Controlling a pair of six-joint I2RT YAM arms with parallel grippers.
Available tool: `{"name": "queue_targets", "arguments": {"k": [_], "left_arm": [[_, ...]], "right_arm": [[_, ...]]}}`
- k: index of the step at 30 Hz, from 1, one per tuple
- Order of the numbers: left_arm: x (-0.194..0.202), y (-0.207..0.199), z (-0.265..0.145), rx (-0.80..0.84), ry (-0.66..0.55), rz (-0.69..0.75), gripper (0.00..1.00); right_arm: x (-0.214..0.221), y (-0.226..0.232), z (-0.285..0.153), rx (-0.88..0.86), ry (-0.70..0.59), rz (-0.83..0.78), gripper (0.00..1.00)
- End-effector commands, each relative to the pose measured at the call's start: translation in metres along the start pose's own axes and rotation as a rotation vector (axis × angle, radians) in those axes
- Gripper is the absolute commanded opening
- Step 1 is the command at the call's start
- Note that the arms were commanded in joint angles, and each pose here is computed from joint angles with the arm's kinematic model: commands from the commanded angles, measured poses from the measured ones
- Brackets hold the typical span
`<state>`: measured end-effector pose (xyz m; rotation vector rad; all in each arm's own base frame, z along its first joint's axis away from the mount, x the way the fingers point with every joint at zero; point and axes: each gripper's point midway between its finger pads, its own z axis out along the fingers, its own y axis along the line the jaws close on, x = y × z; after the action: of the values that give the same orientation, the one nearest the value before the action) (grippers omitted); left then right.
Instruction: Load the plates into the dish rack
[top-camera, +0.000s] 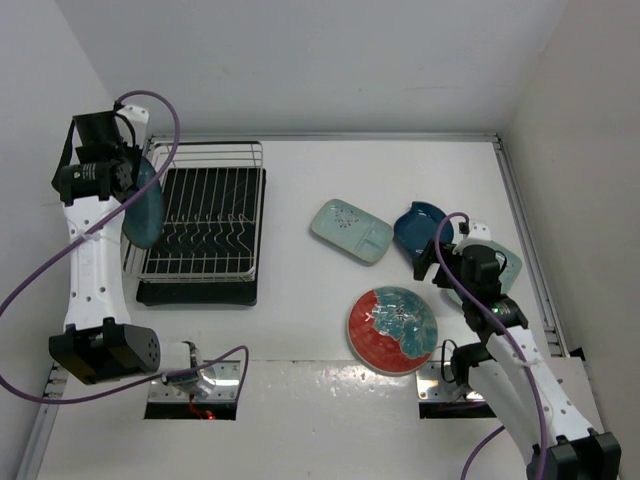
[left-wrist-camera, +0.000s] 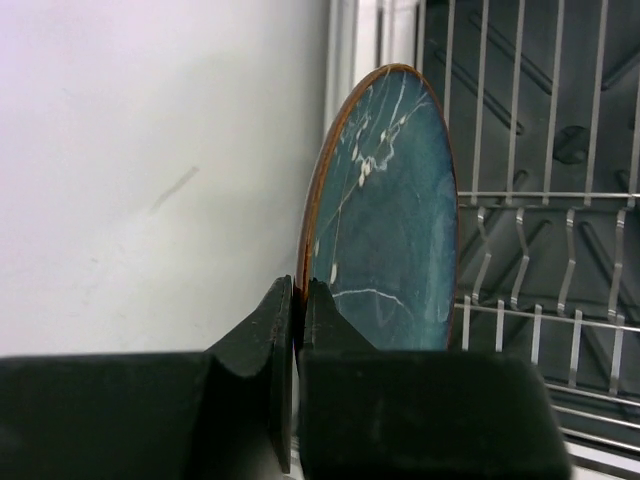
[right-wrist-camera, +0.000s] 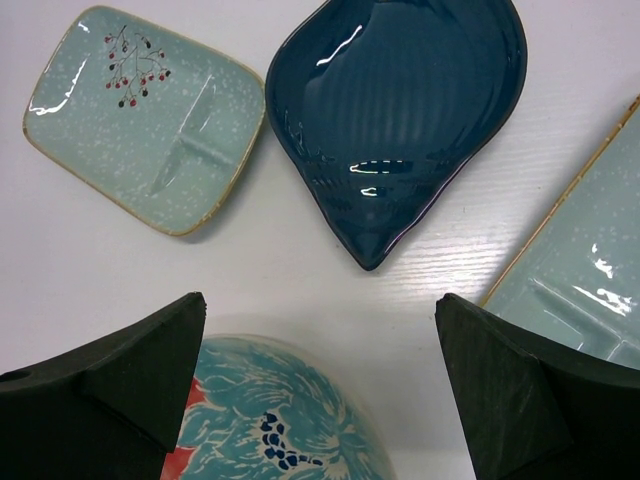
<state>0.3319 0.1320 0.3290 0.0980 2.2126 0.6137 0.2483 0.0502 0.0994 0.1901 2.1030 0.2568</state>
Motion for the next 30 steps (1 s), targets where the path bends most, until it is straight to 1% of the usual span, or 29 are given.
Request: {"name": "queue_targets", "arguments": {"k": [1, 3, 4, 5, 7, 13, 17, 20, 21, 23, 24, 28, 30], "left_arm": [[-0.057, 0.050, -0.033, -0.169, -0.226, 0.025, 0.00], [-0.051, 0.049, -0.028, -0.171, -0.212, 0.024, 0.00], [-0.043, 0.041, -0.019, -0.146, -0.191, 0.033, 0.00], [-0.044, 0.039, -0.019, -0.135, -0.203, 0.033, 0.00], [-0.033, 0.031, -0.010, -0.105, -0.178, 0.027, 0.00], [-0.016, 0.029, -0.004, -0.087, -0.151, -0.010, 0.00], [-0.009, 0.023, 0.003, -0.077, -0.132, -0.007, 0.00], [0.008, 0.021, 0.015, -0.061, -0.099, -0.024, 0.00], [0.021, 0.010, 0.023, -0.039, -0.077, -0.030, 0.00], [0.033, 0.008, 0.033, -0.031, -0.060, -0.048, 0.00], [0.045, 0.001, 0.039, -0.002, -0.038, -0.063, 0.00], [0.051, 0.000, 0.044, 0.013, -0.039, -0.085, 0.00], [0.057, 0.002, 0.046, 0.013, -0.028, -0.095, 0.02]], "right_arm": [[-0.011, 0.005, 0.001, -0.017, -0.049, 0.011, 0.96], [-0.011, 0.004, 0.001, -0.012, -0.055, 0.015, 0.96], [-0.010, 0.003, 0.001, -0.006, -0.053, 0.017, 0.96], [-0.012, 0.003, 0.000, -0.007, -0.059, 0.016, 0.96], [-0.012, 0.001, -0.001, 0.001, -0.059, 0.014, 0.96], [-0.012, 0.000, -0.002, 0.010, -0.053, 0.015, 0.96], [-0.013, 0.001, -0.002, 0.003, -0.055, 0.011, 0.96], [-0.012, 0.001, -0.002, 0.003, -0.055, 0.011, 0.96], [-0.013, 0.001, -0.002, 0.006, -0.056, 0.013, 0.96], [-0.012, 0.002, -0.002, 0.002, -0.055, 0.007, 0.96], [-0.012, 0.000, -0.002, 0.007, -0.055, 0.007, 0.96], [-0.010, 0.000, -0.004, 0.006, -0.038, -0.007, 0.96], [-0.006, 0.006, -0.004, -0.033, -0.017, -0.017, 1.00]]}}
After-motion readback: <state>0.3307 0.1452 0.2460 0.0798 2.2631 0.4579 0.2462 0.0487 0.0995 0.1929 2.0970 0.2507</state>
